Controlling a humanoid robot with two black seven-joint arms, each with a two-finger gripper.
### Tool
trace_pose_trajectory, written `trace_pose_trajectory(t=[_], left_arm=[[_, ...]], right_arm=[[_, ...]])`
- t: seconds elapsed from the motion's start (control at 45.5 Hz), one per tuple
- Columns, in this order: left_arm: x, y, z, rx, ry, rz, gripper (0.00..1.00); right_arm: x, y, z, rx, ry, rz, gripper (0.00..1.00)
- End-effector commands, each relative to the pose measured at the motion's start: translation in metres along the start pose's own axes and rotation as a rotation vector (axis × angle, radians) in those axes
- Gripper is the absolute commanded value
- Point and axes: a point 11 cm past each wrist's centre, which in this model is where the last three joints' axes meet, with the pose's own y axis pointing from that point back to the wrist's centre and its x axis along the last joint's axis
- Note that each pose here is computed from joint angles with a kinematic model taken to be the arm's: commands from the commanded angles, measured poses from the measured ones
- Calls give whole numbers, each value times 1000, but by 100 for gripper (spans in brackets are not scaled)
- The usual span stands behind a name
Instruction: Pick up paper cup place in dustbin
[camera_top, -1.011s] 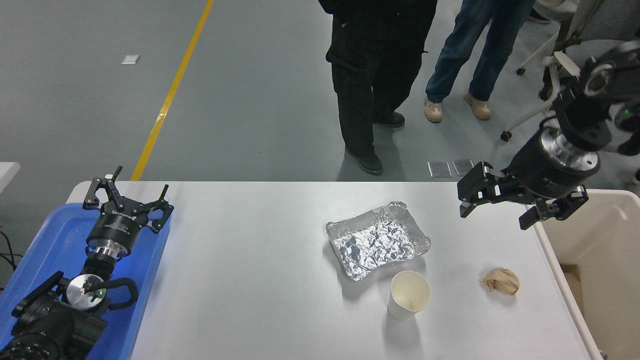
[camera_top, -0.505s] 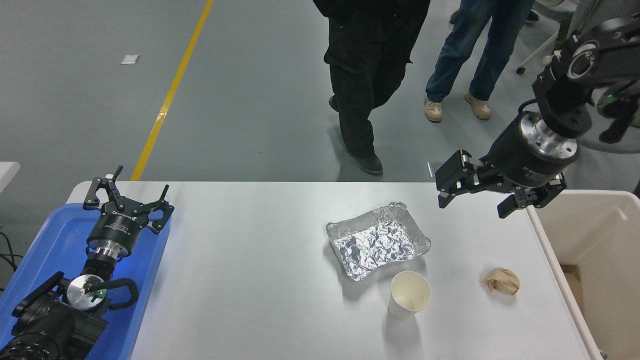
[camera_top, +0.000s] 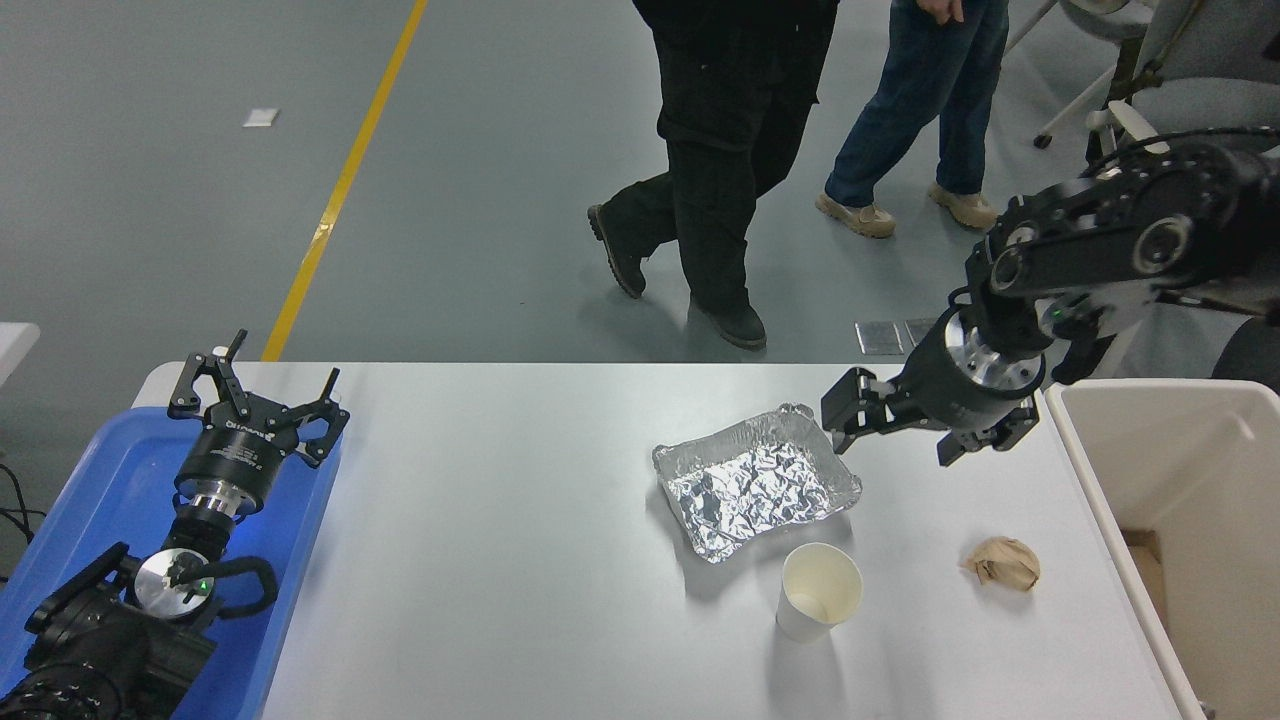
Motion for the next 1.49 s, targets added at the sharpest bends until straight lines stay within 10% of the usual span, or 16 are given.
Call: trace_pose_trajectory(t=[0.0, 0.813, 1.033, 1.275, 1.473], left_arm=[[0, 0, 0, 1, -2, 0, 99], [0, 0, 0, 0, 1, 0, 99], [-1, -1, 1, 0, -1, -1, 99], [0, 0, 0, 1, 0, 0, 99], [-1, -1, 1, 0, -1, -1, 99]], right_arm=[[-23, -32, -14, 8, 77, -61, 100], [-35, -89, -3, -24, 117, -56, 92], [-39, -101, 6, -38, 88, -68, 63], [-38, -100, 7, -30, 62, -70, 1], [-38, -97, 5, -11, 5, -87, 0]])
